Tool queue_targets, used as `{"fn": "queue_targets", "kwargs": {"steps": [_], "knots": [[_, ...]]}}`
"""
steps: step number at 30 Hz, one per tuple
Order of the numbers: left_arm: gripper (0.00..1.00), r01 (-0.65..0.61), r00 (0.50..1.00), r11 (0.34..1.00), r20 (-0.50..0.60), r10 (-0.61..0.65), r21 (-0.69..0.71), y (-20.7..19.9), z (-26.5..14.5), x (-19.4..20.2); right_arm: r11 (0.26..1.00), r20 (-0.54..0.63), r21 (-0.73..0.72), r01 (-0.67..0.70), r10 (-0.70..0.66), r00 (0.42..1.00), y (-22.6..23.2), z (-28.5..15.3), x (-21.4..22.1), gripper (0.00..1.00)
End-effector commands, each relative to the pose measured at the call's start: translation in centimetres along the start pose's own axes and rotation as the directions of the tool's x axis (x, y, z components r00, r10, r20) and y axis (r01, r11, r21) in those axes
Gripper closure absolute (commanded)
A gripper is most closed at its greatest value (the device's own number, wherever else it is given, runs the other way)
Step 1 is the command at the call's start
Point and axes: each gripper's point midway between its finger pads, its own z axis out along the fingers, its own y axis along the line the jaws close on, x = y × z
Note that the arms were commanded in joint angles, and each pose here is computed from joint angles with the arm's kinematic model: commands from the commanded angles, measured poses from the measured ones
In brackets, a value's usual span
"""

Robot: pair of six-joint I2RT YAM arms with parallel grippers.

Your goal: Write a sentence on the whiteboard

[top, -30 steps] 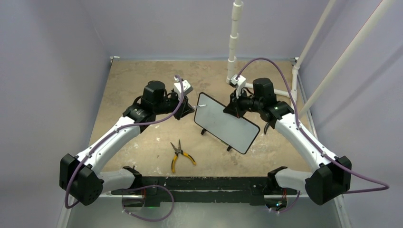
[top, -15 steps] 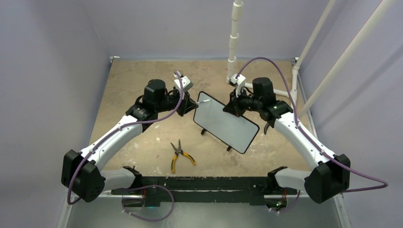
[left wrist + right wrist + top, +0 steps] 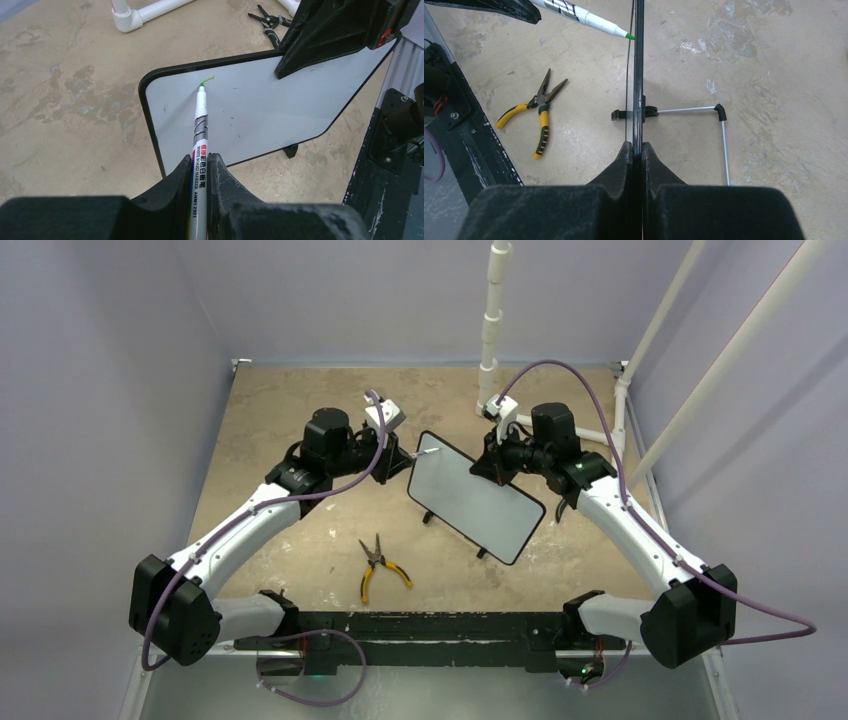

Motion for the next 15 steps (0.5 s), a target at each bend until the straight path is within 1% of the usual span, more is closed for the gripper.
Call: {"fn": "queue_targets", "kwargs": {"steps": [1,5,15], "knots": [[1.0,-0.006,1.0,0.996,0.003,0.006,-0.092,1.9,0.2,0.0,1.0,0.02,-0.023,0.014,-0.013,1.0,0.6,0.2,-0.7,1.0],[1.0,-0.001,1.0,0.994,-0.015,0.0,-0.11,2.2,0.1,0.6,1.0,0.018,-0.018,0.013,-0.013,1.0,0.5,0.2,-0.6,1.0],[1.0,0.023,0.995,0.995,-0.091,-0.032,-0.1,2.2,0.4,3.1,1.0,0.014,-0.014,0.01,-0.009,1.0,0.4,0.3,-0.5,1.0]]}}
